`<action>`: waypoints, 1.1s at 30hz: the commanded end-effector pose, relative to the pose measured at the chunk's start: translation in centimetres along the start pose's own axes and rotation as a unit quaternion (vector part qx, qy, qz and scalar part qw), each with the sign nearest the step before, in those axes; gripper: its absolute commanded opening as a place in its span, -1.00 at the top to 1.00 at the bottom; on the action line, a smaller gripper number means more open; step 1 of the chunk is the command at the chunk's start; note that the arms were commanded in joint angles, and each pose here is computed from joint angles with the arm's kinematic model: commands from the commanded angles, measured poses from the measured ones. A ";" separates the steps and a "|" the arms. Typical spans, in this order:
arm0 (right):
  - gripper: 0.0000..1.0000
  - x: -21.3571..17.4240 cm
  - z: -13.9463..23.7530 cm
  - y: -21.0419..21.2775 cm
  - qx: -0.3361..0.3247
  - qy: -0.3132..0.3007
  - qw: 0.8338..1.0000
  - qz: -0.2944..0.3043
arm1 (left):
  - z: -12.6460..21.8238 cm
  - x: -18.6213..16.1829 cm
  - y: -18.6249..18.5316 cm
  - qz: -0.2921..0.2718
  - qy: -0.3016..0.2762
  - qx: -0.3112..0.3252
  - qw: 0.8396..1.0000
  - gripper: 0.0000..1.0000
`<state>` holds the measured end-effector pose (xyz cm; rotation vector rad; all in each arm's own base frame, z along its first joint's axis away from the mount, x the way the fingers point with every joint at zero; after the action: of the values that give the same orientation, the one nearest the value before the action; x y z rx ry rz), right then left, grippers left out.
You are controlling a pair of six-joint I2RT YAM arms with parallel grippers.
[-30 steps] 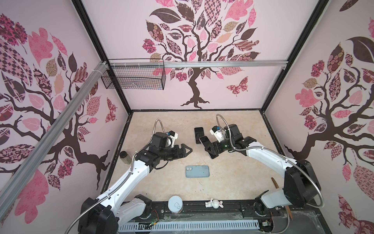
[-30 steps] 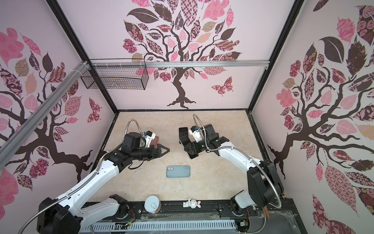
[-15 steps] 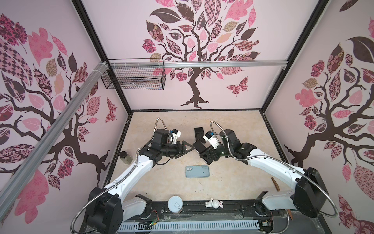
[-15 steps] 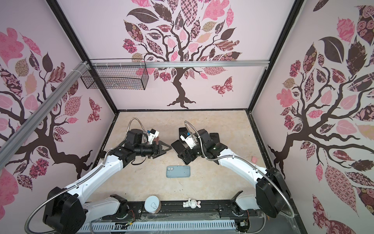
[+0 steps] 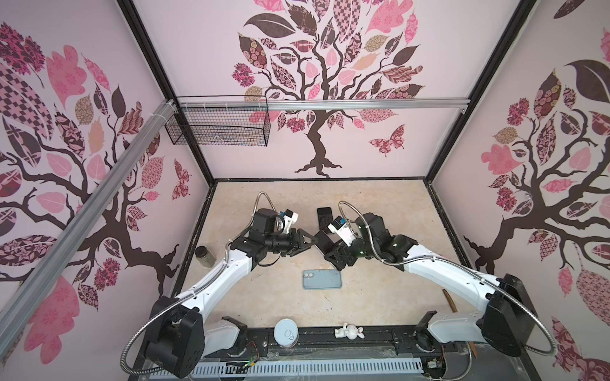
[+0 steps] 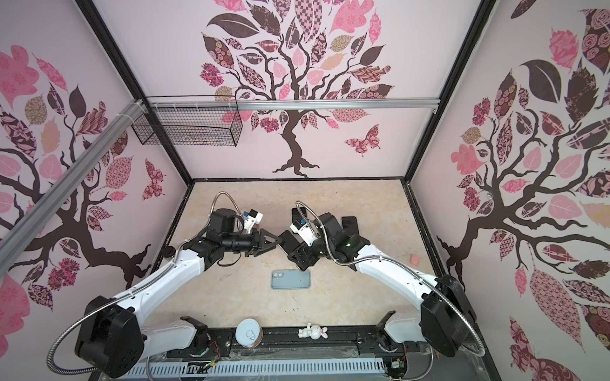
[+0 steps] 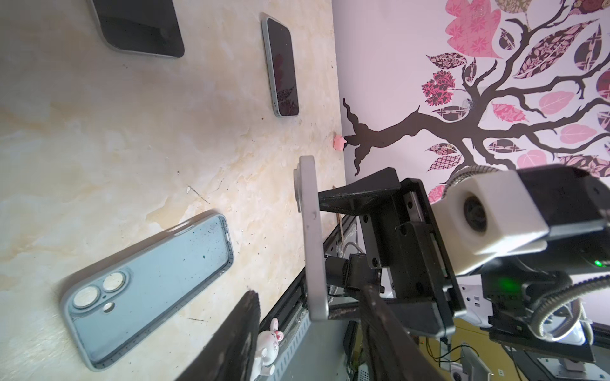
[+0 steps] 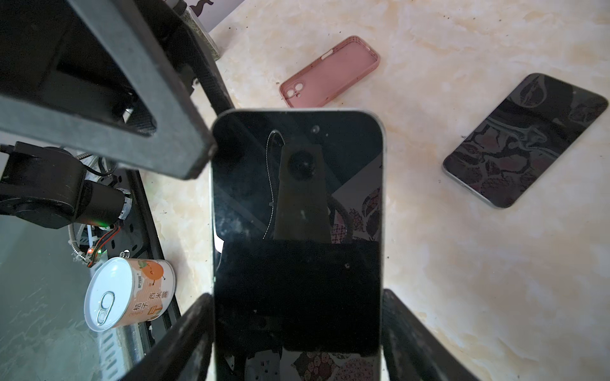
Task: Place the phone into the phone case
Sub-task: 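Grip the black phone's edge with the left gripper while the right holds, then open the right gripper and draw it back from the black phone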
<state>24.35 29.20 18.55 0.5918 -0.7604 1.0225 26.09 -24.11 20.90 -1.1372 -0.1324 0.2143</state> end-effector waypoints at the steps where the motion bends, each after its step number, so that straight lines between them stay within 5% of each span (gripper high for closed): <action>1: 0.40 3.5 1.5 0.6 -0.006 -0.047 0.998 0.039 | 0.3 0.9 -2.1 -0.022 -0.010 -0.021 0.999 0.09; 23: 0.34 3.6 0.5 0.3 -0.021 -0.041 0.998 0.040 | 0.4 1.0 -1.9 -0.021 -0.014 -0.022 0.999 0.85; 29: -0.82 2.8 0.5 -0.6 -0.053 -0.037 0.998 0.013 | 0.9 1.4 -2.3 -0.023 -0.027 -0.033 0.999 0.96; 33: -0.99 2.2 0.8 -1.1 -0.070 -0.044 0.997 -0.008 | 1.6 1.9 -2.3 -0.030 -0.045 -0.037 0.998 1.00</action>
<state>25.22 29.71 19.02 0.5279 -0.8235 0.9820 27.18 -23.47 20.89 -1.1382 -0.1533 0.2616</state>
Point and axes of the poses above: each gripper's point midway between its finger pads, its own z axis back along the fingers, its own y axis along the line the jaws close on, x = y × z, the point moved 1 cm from there along z, back along the fingers, and after that the axes turned 15 degrees about z, right-handed, at the moved point
